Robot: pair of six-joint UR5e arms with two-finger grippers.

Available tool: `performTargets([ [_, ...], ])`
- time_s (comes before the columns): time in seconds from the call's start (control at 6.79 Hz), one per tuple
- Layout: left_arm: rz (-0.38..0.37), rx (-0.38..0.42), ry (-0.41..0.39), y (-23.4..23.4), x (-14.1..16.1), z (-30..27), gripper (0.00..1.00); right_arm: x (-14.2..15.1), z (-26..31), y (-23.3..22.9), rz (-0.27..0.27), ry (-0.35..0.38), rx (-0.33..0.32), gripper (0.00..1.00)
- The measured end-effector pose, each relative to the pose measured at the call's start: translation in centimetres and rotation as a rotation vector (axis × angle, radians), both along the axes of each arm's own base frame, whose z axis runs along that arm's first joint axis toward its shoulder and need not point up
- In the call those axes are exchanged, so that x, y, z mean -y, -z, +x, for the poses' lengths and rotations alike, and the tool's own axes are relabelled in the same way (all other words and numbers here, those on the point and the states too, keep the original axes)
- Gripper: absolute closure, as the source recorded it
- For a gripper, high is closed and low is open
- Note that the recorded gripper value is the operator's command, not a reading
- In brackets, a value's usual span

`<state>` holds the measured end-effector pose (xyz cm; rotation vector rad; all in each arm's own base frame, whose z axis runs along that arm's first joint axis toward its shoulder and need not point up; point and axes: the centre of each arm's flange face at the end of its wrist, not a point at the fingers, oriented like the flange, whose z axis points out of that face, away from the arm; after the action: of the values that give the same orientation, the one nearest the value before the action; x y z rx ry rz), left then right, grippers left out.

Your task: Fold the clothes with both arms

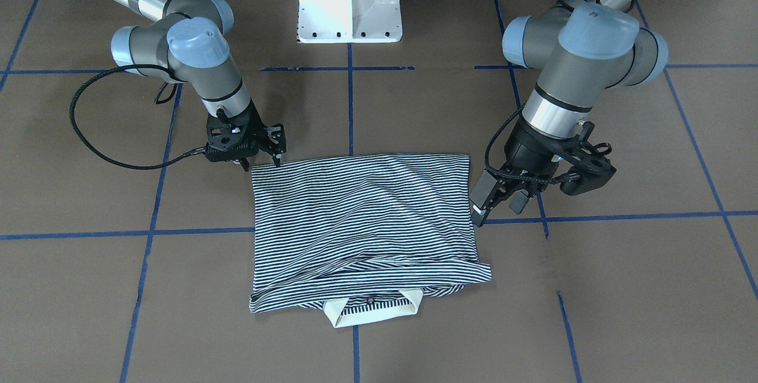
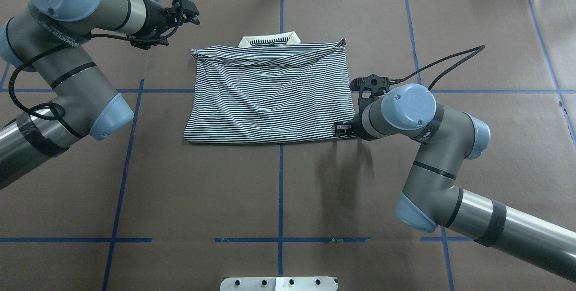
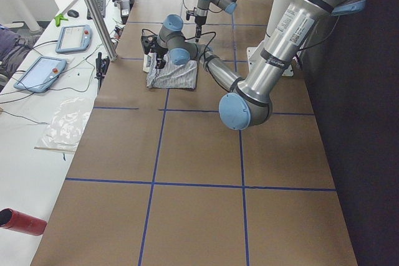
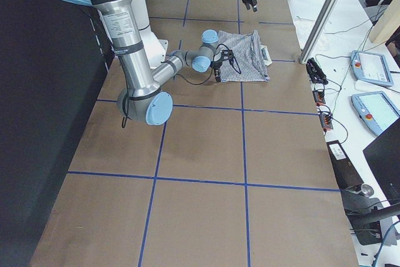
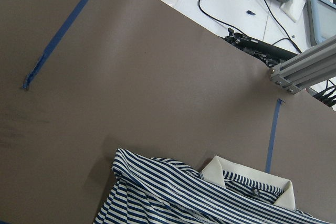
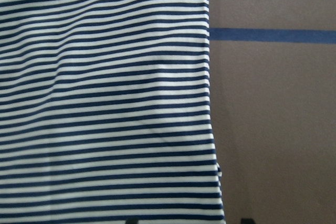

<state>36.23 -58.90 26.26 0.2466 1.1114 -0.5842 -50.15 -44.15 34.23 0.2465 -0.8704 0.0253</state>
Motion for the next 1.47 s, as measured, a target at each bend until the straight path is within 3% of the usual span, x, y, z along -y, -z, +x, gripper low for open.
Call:
performTargets([
  [0.29,0.000,0.000,0.000,0.0,-0.1,0.0,0.00,0.5,-0.1,0.1,0.010,-0.009,-0.018,0.30],
  [0.44,0.001,-0.002,-0.001,0.1,-0.1,-0.1,0.00,0.6,-0.2,-0.3,0.009,-0.012,-0.026,0.43],
  [0.59,0.002,-0.002,-0.001,0.1,-0.1,-0.1,0.00,0.8,-0.3,-0.7,0.006,-0.014,-0.035,0.79],
  [0.74,0.001,-0.001,0.000,0.0,-0.2,-0.1,0.00,0.9,-0.4,-1.0,0.004,-0.015,-0.040,1.00],
  [1.47,-0.003,0.004,0.001,-0.5,-0.3,-0.1,0.00,1.1,0.2,-1.2,-0.001,-0.018,-0.038,1.00],
])
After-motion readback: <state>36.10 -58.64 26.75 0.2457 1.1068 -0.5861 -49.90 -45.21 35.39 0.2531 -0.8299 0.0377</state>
